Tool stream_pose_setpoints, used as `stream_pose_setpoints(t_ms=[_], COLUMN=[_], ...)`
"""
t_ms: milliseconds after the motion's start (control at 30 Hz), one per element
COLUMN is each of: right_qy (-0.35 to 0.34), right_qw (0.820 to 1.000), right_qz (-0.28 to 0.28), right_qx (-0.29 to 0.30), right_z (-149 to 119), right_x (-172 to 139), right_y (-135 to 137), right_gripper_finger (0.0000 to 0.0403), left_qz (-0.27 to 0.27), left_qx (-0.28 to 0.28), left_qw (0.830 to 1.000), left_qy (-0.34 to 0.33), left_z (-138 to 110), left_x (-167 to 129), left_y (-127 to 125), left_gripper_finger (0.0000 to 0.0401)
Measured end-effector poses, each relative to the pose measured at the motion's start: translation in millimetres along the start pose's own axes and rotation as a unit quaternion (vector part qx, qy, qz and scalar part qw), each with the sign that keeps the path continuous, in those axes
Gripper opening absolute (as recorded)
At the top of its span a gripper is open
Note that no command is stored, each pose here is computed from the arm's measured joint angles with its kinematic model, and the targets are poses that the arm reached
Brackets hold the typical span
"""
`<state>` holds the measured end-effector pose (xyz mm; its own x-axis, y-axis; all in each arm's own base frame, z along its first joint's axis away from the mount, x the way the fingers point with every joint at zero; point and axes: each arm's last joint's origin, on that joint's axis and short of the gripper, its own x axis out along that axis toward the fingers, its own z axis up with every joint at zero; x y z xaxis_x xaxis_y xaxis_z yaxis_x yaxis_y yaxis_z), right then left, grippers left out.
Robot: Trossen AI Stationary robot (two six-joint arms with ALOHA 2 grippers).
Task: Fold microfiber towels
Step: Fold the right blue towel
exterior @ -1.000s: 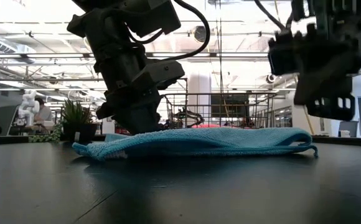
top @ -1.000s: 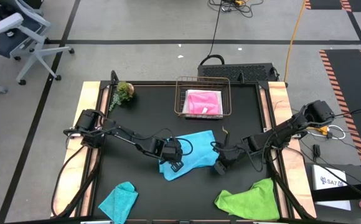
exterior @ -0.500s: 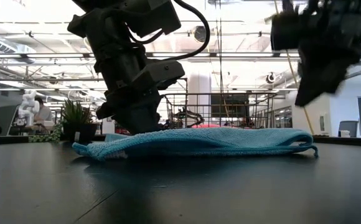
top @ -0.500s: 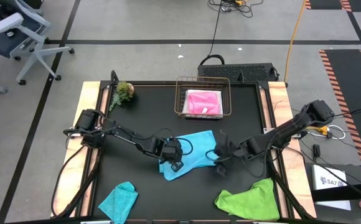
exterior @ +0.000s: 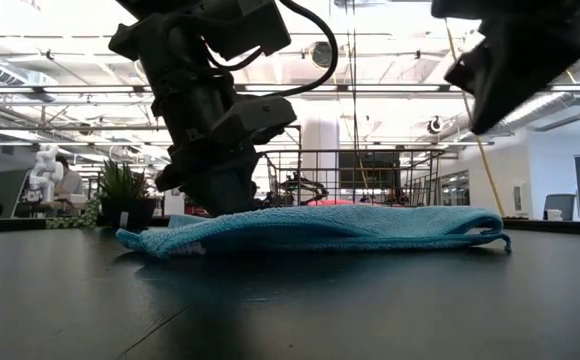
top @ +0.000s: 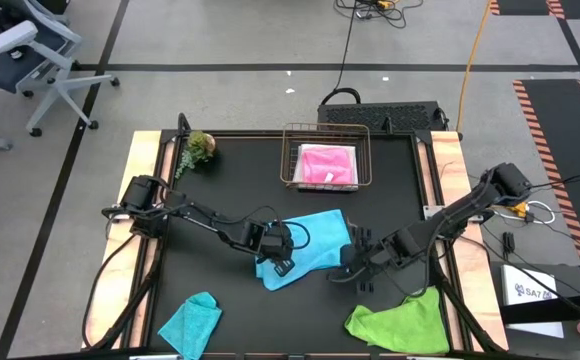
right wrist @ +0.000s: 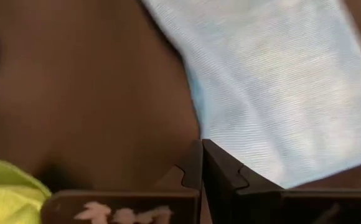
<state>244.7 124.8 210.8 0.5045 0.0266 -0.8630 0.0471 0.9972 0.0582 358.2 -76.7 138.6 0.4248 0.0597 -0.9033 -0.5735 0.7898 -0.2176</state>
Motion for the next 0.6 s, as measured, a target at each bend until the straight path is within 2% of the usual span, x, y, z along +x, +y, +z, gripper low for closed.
stream_pose_setpoints(t_ms=[300, 600], right_qy=[0.089, 0.105], right_qw=[0.995, 0.993], right_qz=[0.006, 0.001], right_qx=[-0.044, -0.059], right_z=[-18, -21], right_x=[41, 50], right_y=[18, 18], right_gripper_finger=[0.0011, 0.0106], left_qz=[-0.002, -0.002], left_qx=[0.01, 0.011], left_qw=[1.0, 1.0], left_qy=[0.002, 0.002], left_z=[0, 0], left_x=[0, 0], left_y=[0, 0], left_gripper_finger=[0.0002, 0.0003])
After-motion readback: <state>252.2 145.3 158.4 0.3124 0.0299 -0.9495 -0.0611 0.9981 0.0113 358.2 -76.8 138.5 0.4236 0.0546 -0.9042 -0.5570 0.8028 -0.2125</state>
